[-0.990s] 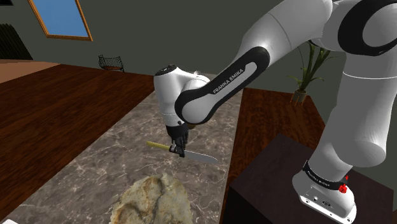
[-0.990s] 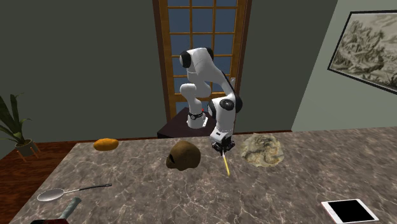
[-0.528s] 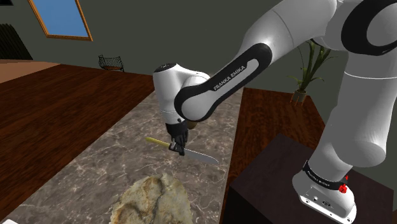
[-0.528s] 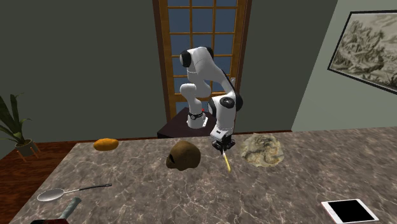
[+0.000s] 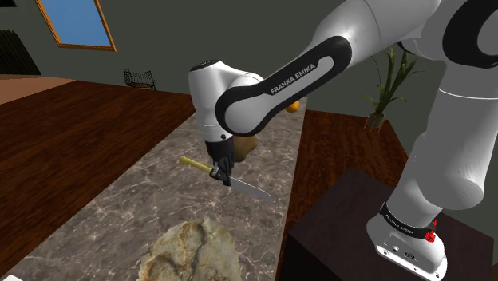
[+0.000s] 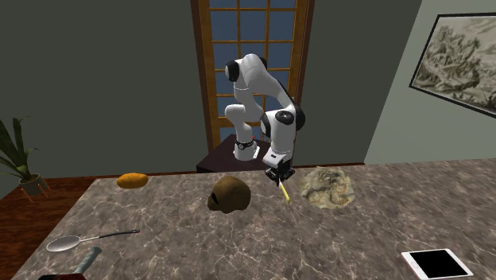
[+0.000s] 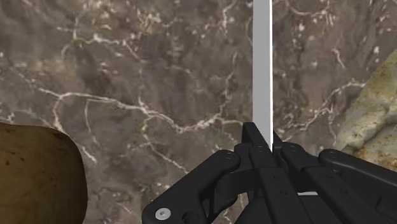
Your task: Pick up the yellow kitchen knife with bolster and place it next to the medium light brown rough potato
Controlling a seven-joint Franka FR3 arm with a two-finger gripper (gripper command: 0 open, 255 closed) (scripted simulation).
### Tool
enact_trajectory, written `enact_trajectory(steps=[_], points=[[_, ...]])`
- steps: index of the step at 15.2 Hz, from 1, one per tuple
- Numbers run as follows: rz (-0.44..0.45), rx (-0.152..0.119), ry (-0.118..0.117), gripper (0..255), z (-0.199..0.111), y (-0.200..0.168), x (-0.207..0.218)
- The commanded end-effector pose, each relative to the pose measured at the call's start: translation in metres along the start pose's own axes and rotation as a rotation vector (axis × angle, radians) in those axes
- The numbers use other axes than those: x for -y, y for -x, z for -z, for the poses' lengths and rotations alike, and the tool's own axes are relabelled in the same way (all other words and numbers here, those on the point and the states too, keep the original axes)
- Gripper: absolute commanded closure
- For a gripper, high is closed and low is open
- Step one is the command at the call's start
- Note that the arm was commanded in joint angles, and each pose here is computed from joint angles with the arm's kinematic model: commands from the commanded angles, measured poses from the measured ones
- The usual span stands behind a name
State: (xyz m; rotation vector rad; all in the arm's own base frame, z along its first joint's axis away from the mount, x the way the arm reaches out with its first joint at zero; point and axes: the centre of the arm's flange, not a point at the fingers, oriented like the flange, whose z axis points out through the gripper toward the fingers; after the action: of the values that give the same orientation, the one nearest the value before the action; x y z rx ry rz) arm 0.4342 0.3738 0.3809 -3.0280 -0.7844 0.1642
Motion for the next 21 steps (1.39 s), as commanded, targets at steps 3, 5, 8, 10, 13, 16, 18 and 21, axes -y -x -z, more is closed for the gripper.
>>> enact_trajectory(steps=[3,5,8,10,13,16,18,21], points=[[0.000,0.001,0.000,255,0.021,0.002,0.001],[0.000,0.001,0.000,255,0.031,0.004,0.001],[0.000,0.001,0.000,255,0.047,0.005,0.002],[0.000,0.001,0.000,255,0.057,0.006,0.002],[0.000,0.001,0.000,255,0.073,0.008,0.003],[0.000,0.001,0.000,255,0.086,0.009,0.003],[0.000,0.001,0.000,255,0.087,0.012,-0.023],[0.000,0.001,0.000,255,0.088,0.015,-0.062]])
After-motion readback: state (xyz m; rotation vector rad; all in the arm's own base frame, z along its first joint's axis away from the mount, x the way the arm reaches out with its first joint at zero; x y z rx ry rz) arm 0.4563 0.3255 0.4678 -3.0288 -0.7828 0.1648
